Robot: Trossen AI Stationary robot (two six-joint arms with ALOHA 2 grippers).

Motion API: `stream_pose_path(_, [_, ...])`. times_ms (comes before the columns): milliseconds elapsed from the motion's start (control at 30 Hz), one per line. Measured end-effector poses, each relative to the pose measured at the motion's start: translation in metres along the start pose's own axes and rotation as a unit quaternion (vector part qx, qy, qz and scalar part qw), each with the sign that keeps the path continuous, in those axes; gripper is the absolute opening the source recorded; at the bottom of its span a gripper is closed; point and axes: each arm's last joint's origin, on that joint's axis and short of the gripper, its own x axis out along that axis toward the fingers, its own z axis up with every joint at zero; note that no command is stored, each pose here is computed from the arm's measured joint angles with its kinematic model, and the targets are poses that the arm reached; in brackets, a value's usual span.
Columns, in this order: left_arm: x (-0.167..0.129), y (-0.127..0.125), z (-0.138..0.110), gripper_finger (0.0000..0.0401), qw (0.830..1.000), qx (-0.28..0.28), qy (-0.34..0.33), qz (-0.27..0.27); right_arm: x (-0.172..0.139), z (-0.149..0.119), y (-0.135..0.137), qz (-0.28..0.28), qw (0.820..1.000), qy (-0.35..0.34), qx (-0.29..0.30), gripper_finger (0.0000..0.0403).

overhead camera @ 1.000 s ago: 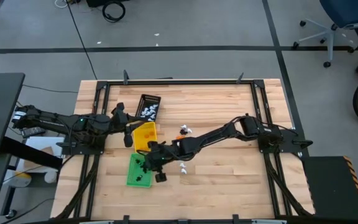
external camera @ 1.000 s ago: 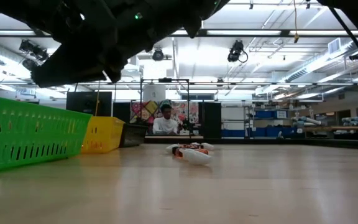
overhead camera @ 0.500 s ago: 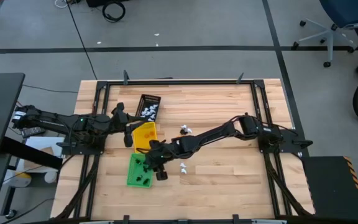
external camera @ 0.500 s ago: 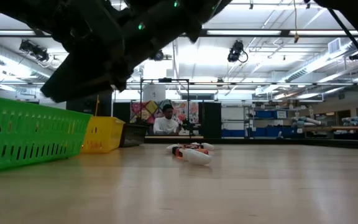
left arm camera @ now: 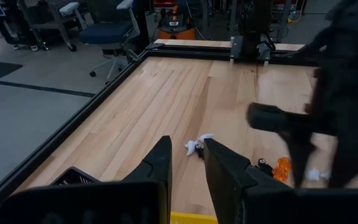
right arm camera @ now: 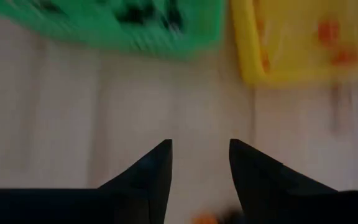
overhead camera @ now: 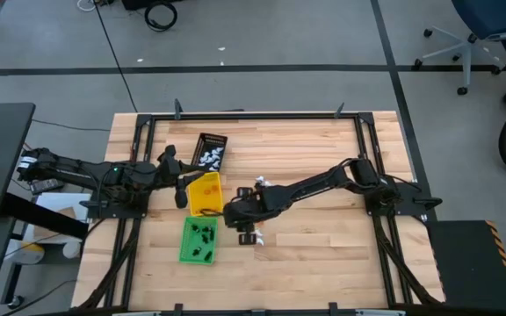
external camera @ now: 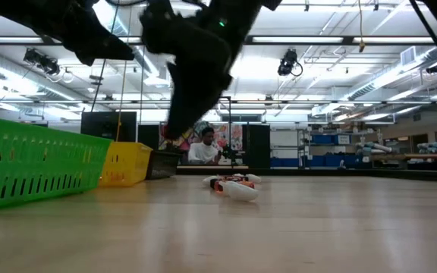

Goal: Sort Halloween decoration
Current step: Put the orange pumpkin toy into the yellow basket

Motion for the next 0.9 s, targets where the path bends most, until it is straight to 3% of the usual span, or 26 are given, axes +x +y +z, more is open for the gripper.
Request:
stream_pose_path(333, [0.000,0.000,0.000,0.0069,1.000,0.000,0.000,0.000,-0.003,-0.032,-0.007,-0.025,0.985,0.165,0.035,0.0194])
stream_pose_path(633, [0.000,0.000,0.000,0.0069,1.000,0.000,0.000,0.000,0.010,-0.050,-0.003,-0.012,0.980,0.194,0.033,0.0196])
stream_pose_path(900, [0.000,0.000,0.000,0.0069,1.000,-0.001,0.000,0.000,0.021,-0.055,-0.001,0.002,0.984,0.172,0.039,0.0195])
